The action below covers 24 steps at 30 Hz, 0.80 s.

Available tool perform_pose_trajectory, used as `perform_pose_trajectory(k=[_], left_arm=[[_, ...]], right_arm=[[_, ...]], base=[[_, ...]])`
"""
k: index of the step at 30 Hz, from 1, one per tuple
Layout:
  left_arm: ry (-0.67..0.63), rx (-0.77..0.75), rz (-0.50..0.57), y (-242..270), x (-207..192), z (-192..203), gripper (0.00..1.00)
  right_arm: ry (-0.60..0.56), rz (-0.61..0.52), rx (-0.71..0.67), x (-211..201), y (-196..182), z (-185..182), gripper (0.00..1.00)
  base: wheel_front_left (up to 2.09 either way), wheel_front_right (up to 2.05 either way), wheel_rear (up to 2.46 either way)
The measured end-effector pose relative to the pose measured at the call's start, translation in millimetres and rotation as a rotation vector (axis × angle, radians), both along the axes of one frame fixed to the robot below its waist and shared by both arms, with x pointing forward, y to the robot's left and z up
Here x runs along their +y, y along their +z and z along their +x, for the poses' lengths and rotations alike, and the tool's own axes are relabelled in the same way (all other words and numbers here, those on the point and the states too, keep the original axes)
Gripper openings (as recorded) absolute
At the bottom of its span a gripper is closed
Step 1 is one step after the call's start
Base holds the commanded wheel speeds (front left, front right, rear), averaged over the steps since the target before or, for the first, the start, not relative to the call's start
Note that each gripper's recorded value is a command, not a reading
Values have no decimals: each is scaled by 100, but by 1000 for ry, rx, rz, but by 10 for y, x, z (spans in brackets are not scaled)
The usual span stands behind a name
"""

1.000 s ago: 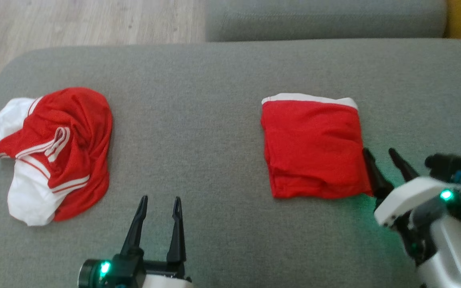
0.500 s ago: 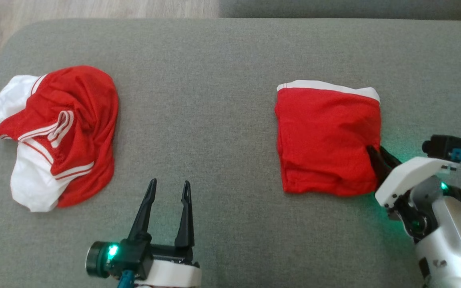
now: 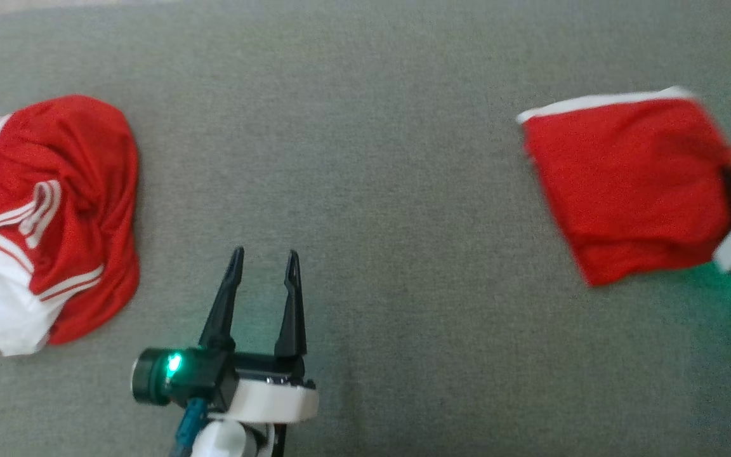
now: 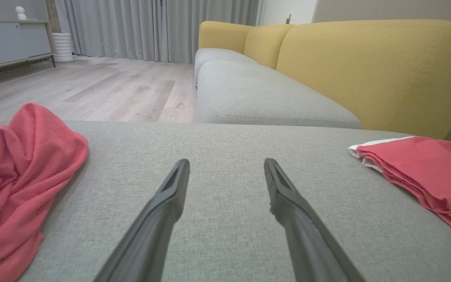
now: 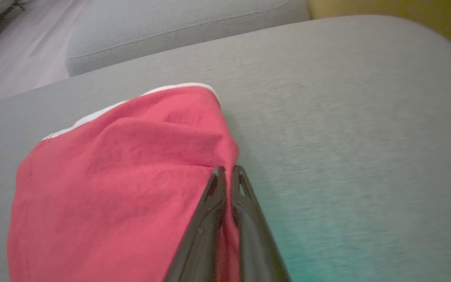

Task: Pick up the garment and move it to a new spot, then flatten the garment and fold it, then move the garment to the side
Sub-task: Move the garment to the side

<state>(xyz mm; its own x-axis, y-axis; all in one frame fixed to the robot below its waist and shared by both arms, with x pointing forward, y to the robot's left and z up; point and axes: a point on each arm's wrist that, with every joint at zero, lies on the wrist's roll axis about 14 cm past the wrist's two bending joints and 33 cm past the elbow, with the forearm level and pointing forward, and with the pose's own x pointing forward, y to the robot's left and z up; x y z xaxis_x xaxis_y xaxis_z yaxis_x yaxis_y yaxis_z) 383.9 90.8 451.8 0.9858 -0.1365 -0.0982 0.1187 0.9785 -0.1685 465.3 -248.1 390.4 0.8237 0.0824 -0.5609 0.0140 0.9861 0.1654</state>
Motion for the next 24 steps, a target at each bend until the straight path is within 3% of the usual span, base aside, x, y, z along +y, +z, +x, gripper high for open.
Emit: perform_pose_trajectory(k=[7, 16, 17, 18, 19, 22, 24], left_arm=[[-47, 13, -8, -117, -116, 226, 100], [-77, 37, -12, -293, -188, 433, 100], [-82, 39, -12, -305, -194, 436, 100], [-84, 41, -11, -311, -197, 434, 100], [-84, 41, -11, -309, -197, 430, 100], [-83, 30, -7, -260, -188, 416, 100], [-80, 16, -7, -199, -178, 404, 100]], right_arm=[[-115, -154, -14, -783, 152, 133, 0], [-188, -299, -7, -1328, 243, 218, 0], [-179, -325, -2, -1340, 243, 218, 4], [-180, -351, -1, -1373, 259, 213, 43], [-187, -377, -7, -1418, 294, 208, 100], [-203, -433, -38, -1475, 427, 201, 100], [-177, -417, -94, -1291, 493, 251, 100]], base=[[0, 0, 0], [0, 0, 0], [0, 0, 0], [0, 0, 0], [0, 0, 0], [0, 0, 0], [0, 0, 0]])
